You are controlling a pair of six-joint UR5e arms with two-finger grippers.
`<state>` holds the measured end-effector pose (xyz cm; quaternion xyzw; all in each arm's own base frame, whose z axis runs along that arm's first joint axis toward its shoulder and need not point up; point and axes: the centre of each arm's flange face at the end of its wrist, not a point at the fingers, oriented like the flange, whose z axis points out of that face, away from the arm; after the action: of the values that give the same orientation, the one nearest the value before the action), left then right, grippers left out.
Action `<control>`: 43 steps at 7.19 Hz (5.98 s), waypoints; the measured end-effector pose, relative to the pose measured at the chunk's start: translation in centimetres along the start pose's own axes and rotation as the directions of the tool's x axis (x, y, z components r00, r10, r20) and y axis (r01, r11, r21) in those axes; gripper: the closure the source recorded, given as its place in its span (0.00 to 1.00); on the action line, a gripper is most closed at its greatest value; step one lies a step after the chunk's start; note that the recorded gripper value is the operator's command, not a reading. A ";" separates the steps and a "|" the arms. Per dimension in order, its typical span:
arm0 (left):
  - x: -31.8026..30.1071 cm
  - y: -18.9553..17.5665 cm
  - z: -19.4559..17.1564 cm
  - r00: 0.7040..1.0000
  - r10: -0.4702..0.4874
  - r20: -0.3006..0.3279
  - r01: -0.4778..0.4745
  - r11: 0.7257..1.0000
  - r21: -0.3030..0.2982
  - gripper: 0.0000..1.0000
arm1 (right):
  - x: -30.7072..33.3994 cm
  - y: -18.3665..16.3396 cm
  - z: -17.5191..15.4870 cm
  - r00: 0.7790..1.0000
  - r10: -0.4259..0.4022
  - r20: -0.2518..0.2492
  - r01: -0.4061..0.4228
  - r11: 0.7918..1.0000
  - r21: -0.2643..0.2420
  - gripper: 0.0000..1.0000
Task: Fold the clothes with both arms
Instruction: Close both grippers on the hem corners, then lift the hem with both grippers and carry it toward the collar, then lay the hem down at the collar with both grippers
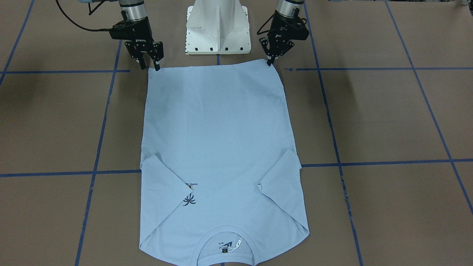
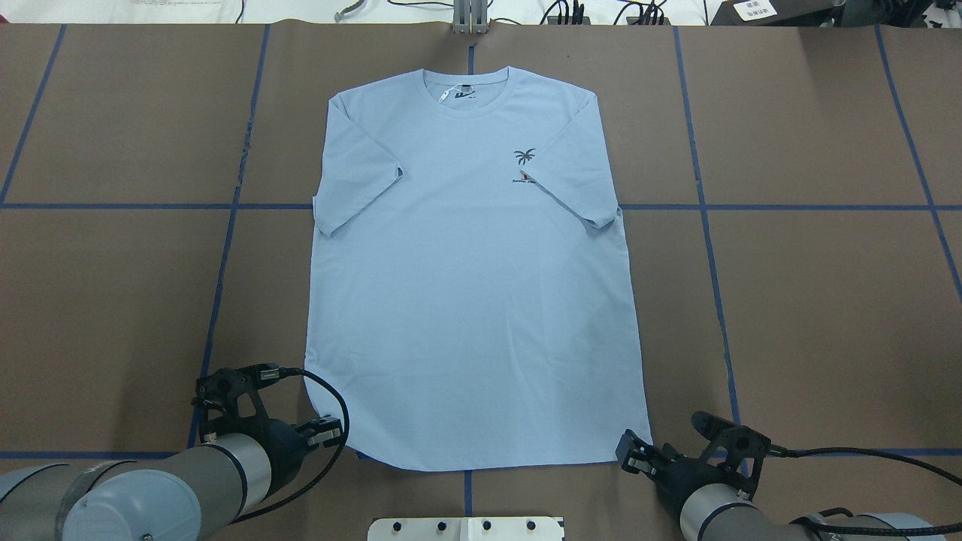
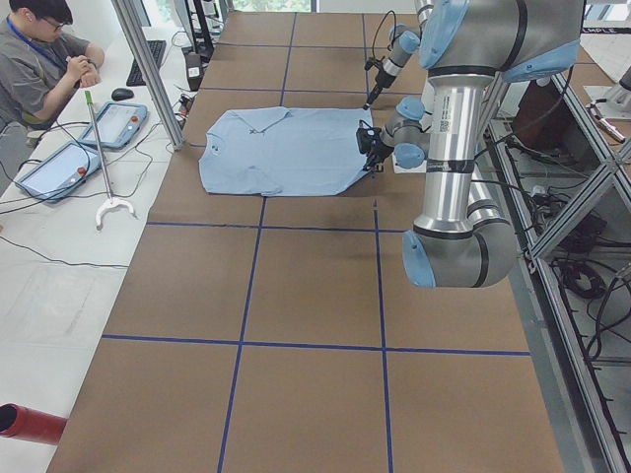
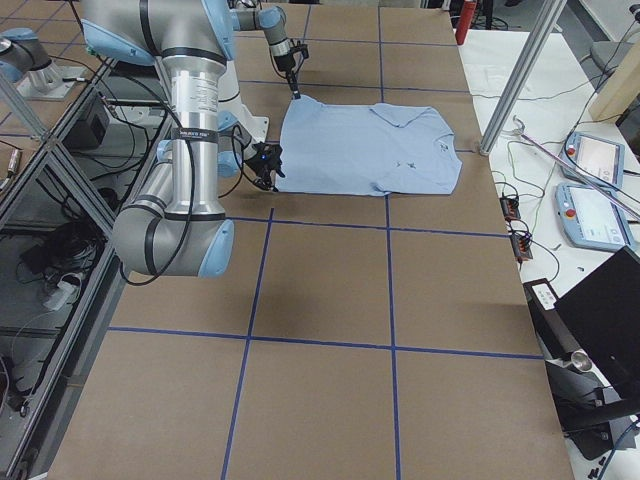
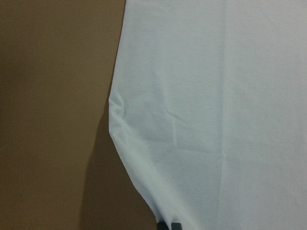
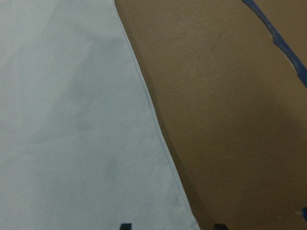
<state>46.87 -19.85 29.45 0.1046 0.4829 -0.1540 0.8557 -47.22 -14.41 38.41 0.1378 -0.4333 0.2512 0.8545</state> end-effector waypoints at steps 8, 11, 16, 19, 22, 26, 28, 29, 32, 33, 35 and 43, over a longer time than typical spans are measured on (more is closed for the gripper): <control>-0.1 -0.4 0.1 1.000 -0.003 0.004 0.003 1.000 0.008 1.00 | -0.4 0.5 1.0 0.999 -0.022 -0.034 0.023 1.000 0.018 0.43; -0.1 -0.4 0.2 1.000 -0.003 0.005 0.003 1.000 0.008 1.00 | -0.2 0.4 1.1 0.999 -0.026 -0.038 0.027 0.999 0.020 0.80; -0.2 -0.4 0.2 1.000 -0.002 0.008 0.002 1.000 0.006 1.00 | -0.5 0.1 0.4 0.997 -0.043 -0.067 0.045 0.999 0.031 1.00; 1.9 -1.3 -5.6 1.000 -0.009 -0.022 0.008 0.999 -0.033 1.00 | -4.6 -3.3 -9.7 0.991 -0.073 -0.108 0.069 0.997 -0.042 1.00; 8.8 -3.3 -17.2 1.000 0.005 -0.026 -0.010 0.985 -0.169 1.00 | -11.0 -9.5 -19.4 0.987 -0.123 -0.105 0.106 0.982 -0.154 1.00; 11.1 -17.0 -14.8 0.978 0.206 -0.008 -0.207 0.978 -0.011 1.00 | -16.8 -19.7 -15.5 0.972 -0.213 -0.099 0.206 0.976 -0.075 1.00; 10.2 -24.6 -10.1 0.973 0.228 0.046 -0.230 0.970 0.071 1.00 | -20.0 -26.3 -8.0 0.974 -0.198 -0.109 0.197 0.980 -0.023 1.00; 9.4 -28.2 -8.2 0.969 0.234 0.084 -0.242 0.965 0.104 1.00 | -21.2 -29.9 -4.3 0.974 -0.188 -0.126 0.189 0.982 -0.001 1.00; 9.1 -36.3 2.0 0.964 0.232 0.133 -0.251 0.956 0.154 1.00 | -23.6 -38.0 7.1 0.969 -0.163 -0.187 0.173 0.984 0.042 1.00; 8.9 -38.1 5.4 0.962 0.234 0.145 -0.256 0.953 0.161 1.00 | -23.8 -39.5 10.8 0.965 -0.161 -0.205 0.174 0.984 0.046 1.00; 7.6 -40.5 11.2 0.952 0.228 0.204 -0.265 0.948 0.177 1.00 | -22.7 -40.9 16.1 0.955 -0.169 -0.245 0.185 0.982 0.043 1.00; 6.4 -39.6 15.1 0.930 0.284 0.234 -0.324 0.934 0.150 0.00 | -21.6 -41.8 17.7 0.945 -0.194 -0.264 0.213 0.976 0.046 0.00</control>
<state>47.49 -62.72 30.52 0.2412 0.3520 -0.0736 0.9014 -46.96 -64.09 30.53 0.1794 -0.2922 0.1931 0.9193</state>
